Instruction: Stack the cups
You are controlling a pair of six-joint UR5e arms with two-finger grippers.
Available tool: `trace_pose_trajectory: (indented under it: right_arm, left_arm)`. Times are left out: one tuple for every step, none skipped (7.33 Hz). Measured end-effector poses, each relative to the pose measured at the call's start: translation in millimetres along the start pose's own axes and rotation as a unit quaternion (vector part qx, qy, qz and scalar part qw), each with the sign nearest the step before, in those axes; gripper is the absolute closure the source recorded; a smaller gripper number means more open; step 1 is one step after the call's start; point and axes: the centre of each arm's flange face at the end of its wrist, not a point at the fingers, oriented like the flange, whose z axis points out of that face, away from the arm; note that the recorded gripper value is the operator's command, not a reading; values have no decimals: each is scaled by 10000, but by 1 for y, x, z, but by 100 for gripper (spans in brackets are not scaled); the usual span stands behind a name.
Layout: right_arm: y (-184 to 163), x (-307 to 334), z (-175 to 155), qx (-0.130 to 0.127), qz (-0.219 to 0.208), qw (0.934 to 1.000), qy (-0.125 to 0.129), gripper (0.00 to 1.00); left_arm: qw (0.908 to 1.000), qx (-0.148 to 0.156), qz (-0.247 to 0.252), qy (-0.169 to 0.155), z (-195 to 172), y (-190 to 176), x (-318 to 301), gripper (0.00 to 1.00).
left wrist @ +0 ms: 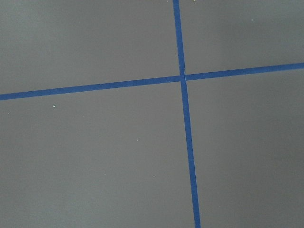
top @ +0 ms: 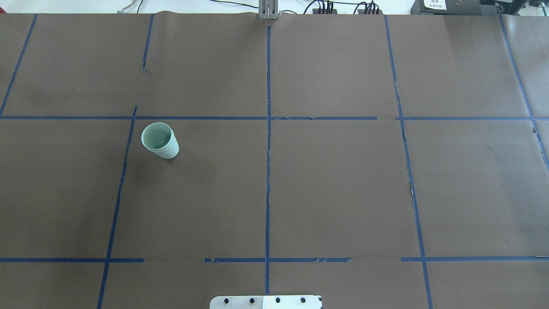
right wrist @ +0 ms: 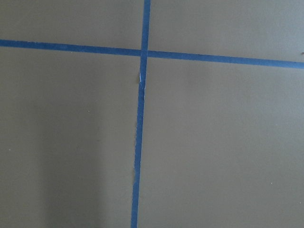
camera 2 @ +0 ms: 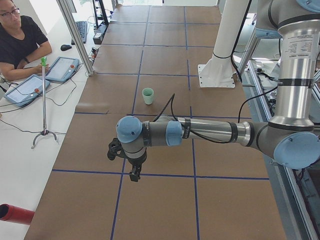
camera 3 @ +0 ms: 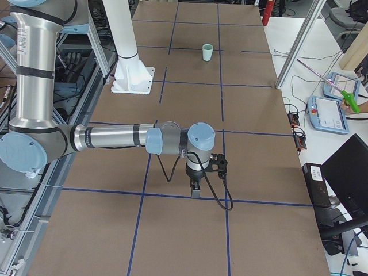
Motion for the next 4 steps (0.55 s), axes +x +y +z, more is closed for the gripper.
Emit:
trace_pose_trajectory:
  right_arm:
    - [0, 0, 0, -1, 1, 10000, 1, 0]
    - [0, 0, 0, -1, 2, 10000, 1, 0]
    - [0, 0, 0, -1, 1, 10000, 1, 0]
    - [0, 0, 0, -2, 0, 10000, 0, 0]
  left_arm:
    - [9998, 17, 174, 0, -2, -1, 1, 0]
    - [9997, 32, 253, -2, -3, -2, 3, 0]
    - [9996, 30, 271, -7, -4, -2, 3, 0]
    - [9997, 19, 259, -11, -3, -1, 2, 0]
